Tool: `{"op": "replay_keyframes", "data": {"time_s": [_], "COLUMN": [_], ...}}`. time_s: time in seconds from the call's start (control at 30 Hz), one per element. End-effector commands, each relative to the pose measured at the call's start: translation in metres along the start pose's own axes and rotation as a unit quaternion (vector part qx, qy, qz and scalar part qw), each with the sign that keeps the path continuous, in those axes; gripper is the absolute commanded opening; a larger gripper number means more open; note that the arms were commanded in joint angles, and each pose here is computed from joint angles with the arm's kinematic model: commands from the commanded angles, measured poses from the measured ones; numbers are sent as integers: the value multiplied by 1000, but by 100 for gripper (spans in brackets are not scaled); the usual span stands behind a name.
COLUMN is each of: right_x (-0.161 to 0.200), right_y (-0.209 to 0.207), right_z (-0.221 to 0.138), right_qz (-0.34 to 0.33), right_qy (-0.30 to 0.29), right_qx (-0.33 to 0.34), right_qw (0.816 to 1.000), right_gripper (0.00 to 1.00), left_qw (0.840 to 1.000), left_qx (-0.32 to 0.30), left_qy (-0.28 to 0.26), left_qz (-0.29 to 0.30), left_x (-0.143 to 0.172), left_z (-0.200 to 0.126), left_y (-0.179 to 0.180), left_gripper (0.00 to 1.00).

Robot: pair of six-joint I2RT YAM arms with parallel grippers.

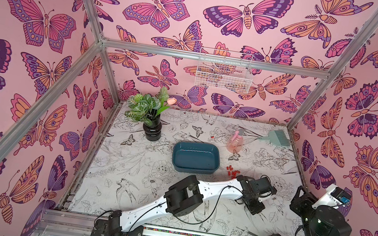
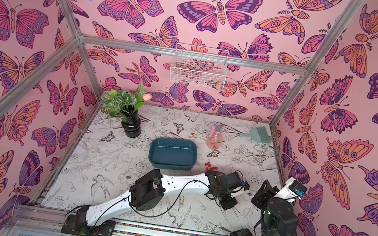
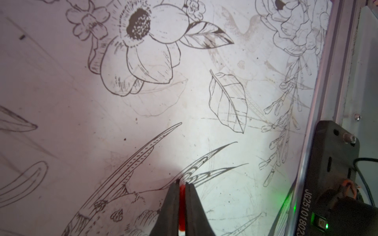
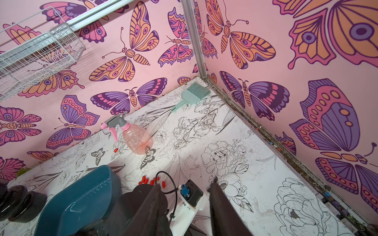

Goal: Take the screw protection sleeves out of the storage box
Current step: Move the screw protection sleeve to the center of the board.

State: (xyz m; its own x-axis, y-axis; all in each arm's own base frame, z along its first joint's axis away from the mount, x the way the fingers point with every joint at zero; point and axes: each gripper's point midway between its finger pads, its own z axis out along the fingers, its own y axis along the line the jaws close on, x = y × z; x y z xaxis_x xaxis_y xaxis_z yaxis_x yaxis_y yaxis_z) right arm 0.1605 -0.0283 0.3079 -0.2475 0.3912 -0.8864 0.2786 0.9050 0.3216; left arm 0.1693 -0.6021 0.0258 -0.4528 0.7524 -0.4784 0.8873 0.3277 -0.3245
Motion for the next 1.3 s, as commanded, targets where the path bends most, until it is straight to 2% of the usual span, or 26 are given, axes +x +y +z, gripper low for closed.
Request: {"op": "replay_keyframes", "data": {"time_s": [0.0, 0.13, 0.37, 0.53, 0.83, 1.27], "right_x": [0, 0, 5, 15, 27, 42], "right_y": [-4, -4, 0, 7, 16, 18], "right_z": [-3, -2, 4, 14, 29, 36], "right_qz": [-2, -6, -16, -17, -24, -20], "right_qy": [-3, -2, 8, 23, 42, 55], "right_qx": [3, 5, 5, -2, -7, -13], "right_qw": [1000, 1000, 1000, 1000, 999, 998], "right_gripper": [43, 43, 43, 43, 43, 43], "left_qw": [996, 995, 984, 978, 973, 979], "left_qx": [-69, -89, -177, -197, -200, -168], "left_qy": [56, 44, 13, -7, -35, -48], "left_qz": [-5, -8, -32, -60, -108, -102], "left_x": [35, 27, 13, 10, 9, 3], "left_z": [10, -1, -42, -66, -87, -85], "left_y": [31, 42, 81, 114, 155, 147], "left_gripper": [7, 6, 7, 8, 10, 29]}}
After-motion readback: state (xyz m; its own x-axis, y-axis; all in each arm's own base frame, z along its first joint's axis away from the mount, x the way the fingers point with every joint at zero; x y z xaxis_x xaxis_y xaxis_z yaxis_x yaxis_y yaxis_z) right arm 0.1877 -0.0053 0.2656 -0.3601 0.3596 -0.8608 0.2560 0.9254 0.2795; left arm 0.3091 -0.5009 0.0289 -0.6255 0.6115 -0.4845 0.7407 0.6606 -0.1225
